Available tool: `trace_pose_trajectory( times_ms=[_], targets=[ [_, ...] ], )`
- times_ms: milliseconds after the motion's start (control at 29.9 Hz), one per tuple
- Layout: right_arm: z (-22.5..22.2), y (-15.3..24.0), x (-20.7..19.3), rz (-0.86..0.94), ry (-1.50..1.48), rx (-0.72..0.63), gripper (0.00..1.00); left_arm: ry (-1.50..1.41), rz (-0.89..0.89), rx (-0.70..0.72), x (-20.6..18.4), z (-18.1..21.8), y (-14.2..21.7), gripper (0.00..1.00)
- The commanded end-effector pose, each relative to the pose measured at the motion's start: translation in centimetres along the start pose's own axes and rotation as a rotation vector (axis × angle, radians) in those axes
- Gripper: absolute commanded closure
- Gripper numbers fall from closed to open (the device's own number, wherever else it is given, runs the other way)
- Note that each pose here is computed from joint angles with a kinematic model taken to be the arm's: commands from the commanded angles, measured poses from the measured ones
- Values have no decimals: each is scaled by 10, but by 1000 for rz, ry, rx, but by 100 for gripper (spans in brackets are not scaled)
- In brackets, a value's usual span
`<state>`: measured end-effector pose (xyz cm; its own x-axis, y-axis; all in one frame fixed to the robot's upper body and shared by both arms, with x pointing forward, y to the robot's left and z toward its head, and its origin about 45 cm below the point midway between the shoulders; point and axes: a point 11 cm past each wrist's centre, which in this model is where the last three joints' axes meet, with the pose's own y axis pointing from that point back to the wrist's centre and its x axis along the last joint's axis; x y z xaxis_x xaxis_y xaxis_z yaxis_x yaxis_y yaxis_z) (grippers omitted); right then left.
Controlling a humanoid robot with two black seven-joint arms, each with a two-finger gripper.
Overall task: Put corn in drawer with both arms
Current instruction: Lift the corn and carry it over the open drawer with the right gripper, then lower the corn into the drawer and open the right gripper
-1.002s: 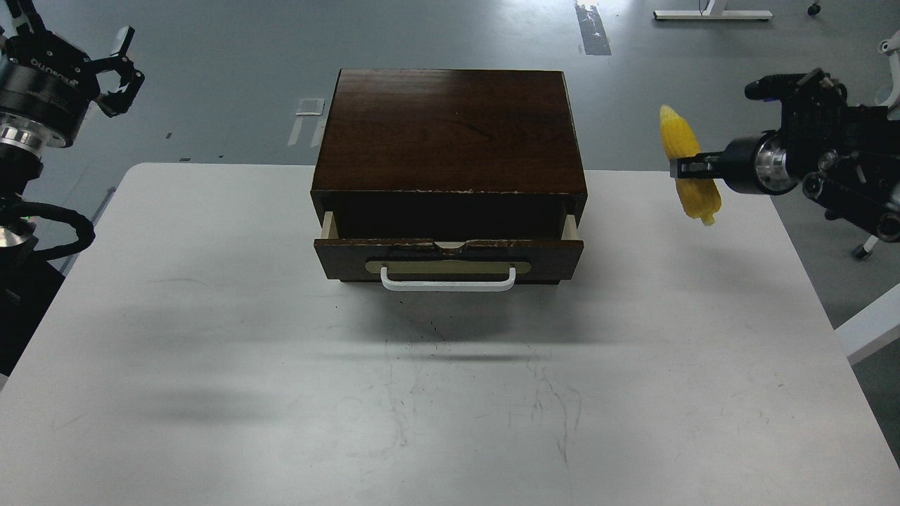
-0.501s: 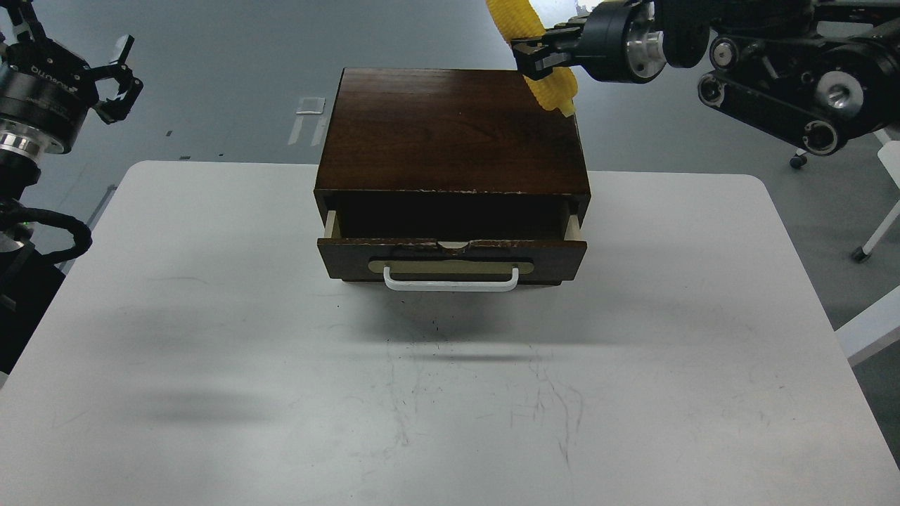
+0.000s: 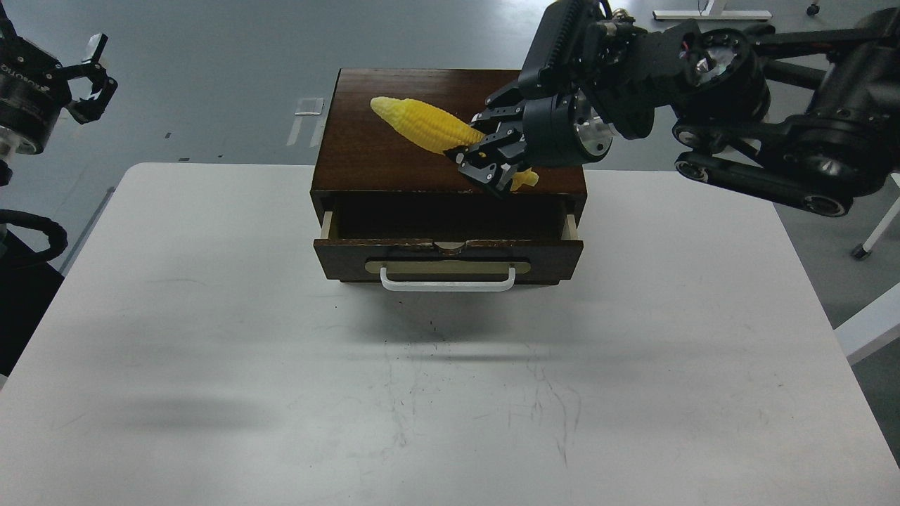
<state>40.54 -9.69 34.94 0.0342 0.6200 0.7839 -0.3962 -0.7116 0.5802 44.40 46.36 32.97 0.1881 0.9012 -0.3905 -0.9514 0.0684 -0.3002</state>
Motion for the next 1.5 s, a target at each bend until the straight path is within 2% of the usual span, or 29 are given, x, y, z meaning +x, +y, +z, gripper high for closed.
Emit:
trace_pose_trajectory(
  times_ms=[0,568,601,668,768,869,1136,1470],
  targets=[
    [-8,-5,-12,-3,35,23,100,-2,2,1,1,0,1,2],
    [-10,-7,-37,-48,124,34,100,-12,10,-18,5,9,2,2],
    [-10,-7,-38,-47,121,33,92,-9,10,-18,5,8,2,2],
    [-10,-8,-43,-50,109,33,85,-10,13,-22,6,9,2,2],
    [-12,-9,-46,-47,101,40,67,-10,14,-24,6,10,3,2],
    [-13,-9,-46,-44,100,42,56,-11,13,-23,6,10,3,2],
    [-14,-10,-50,-42,92,44,46,-7,15,-27,6,11,2,2],
    [-13,-11,-54,-50,82,40,45,-10,27,-32,10,13,3,2]
  ],
)
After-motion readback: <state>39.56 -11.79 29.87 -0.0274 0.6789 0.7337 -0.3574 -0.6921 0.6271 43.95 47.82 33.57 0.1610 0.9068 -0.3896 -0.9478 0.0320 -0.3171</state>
